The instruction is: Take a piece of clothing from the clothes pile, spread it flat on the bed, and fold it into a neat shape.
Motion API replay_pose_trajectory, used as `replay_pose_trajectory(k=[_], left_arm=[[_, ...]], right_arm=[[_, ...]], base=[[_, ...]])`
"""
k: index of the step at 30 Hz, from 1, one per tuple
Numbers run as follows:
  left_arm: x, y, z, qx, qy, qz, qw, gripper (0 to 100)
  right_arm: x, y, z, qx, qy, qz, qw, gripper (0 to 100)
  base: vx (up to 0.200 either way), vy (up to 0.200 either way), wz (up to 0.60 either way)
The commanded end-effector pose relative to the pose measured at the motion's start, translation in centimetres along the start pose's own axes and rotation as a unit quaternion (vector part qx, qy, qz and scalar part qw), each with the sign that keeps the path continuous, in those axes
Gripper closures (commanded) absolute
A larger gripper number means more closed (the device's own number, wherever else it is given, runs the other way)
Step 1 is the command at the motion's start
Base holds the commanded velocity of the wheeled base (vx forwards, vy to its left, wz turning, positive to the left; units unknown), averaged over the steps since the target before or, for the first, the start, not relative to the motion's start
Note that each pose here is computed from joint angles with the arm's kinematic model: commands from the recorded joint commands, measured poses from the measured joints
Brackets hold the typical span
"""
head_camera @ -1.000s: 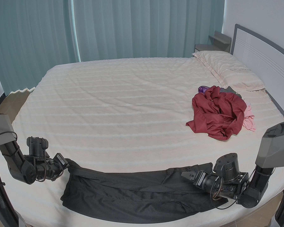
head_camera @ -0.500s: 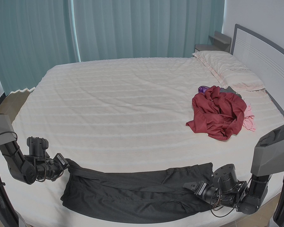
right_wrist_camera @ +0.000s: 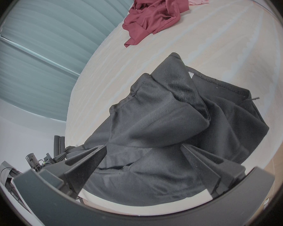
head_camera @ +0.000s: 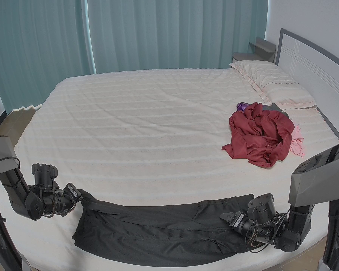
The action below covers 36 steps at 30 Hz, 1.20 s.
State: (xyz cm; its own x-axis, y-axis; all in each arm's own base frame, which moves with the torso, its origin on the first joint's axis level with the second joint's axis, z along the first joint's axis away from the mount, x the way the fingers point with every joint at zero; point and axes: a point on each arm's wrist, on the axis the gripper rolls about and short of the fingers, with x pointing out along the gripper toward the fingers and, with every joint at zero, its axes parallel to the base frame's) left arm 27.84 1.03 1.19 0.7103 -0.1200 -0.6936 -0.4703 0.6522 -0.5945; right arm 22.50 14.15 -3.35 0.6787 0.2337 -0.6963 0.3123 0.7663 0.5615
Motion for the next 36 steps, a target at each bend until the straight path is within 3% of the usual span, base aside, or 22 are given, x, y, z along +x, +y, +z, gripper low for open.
replay_pose_trajectory(k=[1,2,3,22,36], left_arm=[[-0.1,-0.1,0.0,0.000,-0.001,-0.001,1.0000,100],[-0.2,-0.1,0.0,0.000,-0.002,-0.002,1.0000,100],[-0.2,-0.1,0.0,0.000,-0.001,-0.002,1.0000,100],[-0.9,-0.6,0.6,0.002,-0.019,-0.016,0.9997,100],[-1.7,-1.2,1.1,-0.001,-0.038,-0.026,0.9989,100]], right_arm=[[0.5,-0.2,0.0,0.001,0.001,-0.005,1.0000,0],[0.6,-0.3,0.3,0.006,-0.005,-0.007,0.9999,0],[0.6,-0.3,0.3,0.007,-0.006,-0.007,0.9999,100],[-0.5,0.7,1.2,0.011,-0.032,0.013,0.9993,100],[-1.0,2.3,3.9,0.012,-0.077,0.050,0.9957,100]], base=[[0.000,0.000,0.00],[0.000,0.000,0.00],[0.000,0.000,0.00],[0.000,0.000,0.00],[0.000,0.000,0.00]])
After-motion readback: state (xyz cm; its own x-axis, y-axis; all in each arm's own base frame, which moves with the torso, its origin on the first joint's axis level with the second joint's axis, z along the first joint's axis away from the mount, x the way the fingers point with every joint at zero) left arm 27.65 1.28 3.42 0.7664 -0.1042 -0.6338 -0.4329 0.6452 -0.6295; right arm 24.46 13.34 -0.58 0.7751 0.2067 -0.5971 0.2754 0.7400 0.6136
